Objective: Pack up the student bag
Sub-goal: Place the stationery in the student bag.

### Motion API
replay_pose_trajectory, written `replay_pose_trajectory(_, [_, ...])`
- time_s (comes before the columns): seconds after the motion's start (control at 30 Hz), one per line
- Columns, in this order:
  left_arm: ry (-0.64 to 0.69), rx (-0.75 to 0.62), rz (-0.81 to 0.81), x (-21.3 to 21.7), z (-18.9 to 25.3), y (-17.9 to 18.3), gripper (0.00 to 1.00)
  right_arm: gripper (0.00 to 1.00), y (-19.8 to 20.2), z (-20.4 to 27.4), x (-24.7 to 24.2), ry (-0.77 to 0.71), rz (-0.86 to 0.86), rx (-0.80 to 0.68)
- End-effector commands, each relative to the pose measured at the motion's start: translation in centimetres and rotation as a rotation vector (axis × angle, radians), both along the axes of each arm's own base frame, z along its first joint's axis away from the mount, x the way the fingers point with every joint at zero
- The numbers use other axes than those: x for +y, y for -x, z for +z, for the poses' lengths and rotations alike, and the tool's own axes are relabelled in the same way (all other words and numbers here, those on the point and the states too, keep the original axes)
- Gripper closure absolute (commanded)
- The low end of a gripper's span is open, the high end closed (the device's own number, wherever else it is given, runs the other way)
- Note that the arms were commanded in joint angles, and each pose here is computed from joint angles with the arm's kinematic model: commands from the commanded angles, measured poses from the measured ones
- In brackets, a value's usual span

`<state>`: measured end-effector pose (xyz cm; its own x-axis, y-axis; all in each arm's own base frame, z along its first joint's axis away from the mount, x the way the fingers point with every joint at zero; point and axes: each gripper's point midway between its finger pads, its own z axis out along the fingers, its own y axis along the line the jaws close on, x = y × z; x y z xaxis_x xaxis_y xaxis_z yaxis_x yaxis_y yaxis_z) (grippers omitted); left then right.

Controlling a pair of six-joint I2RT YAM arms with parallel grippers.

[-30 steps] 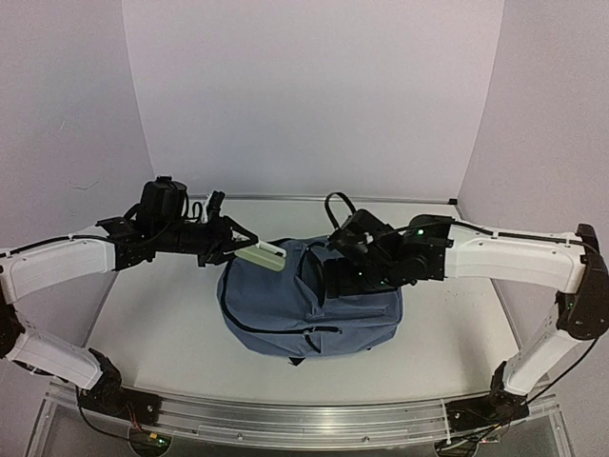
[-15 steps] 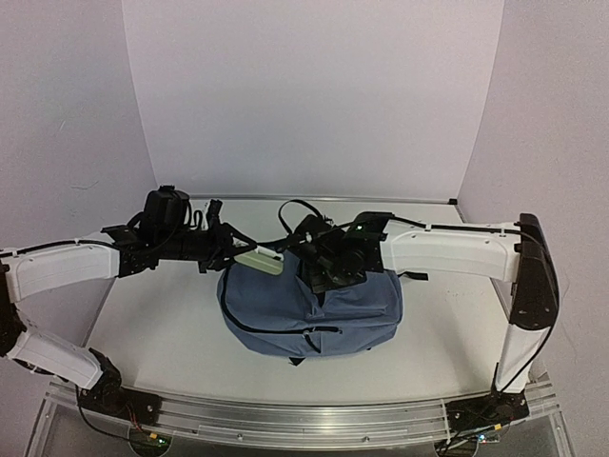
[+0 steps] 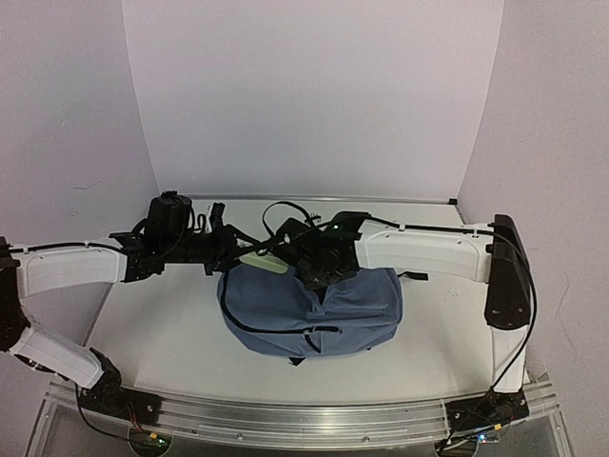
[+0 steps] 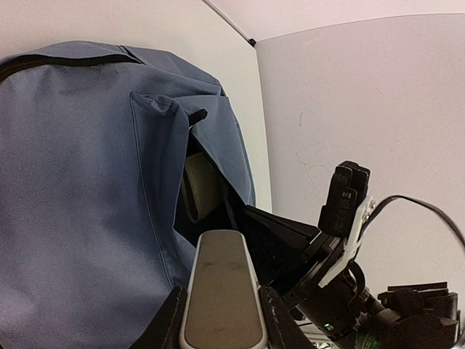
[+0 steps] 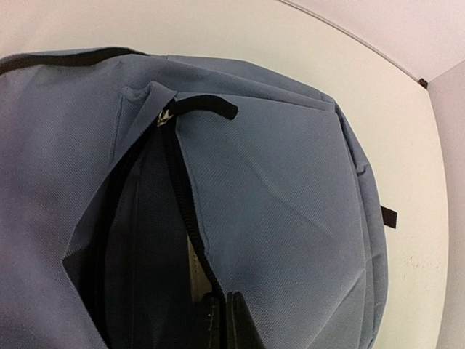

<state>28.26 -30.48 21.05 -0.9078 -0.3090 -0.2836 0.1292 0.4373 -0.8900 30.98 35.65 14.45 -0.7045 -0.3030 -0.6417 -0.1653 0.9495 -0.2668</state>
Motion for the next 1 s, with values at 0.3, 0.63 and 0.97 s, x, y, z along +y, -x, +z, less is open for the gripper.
replay_pose_trajectory(0.3, [0.092,-0.087,-0.065,-5.2,1.6,-0.7,1.0,1.0,0.1,5.1,-0.7,-0.174,-0.05,-0.09])
replay_pose_trajectory(0.63, [0.135,-0.069,-0.104,-8.3,0.6,-1.7,1.0,1.0,0.4,5.3,-0.6,-0.224,-0.057,-0.079])
replay_pose_trajectory(0.97, [0.143,-0.058,-0.1,-11.4,-1.4,-3.1,1.0,1.0,0.7,5.9,-0.5,-0.283,-0.059,-0.08])
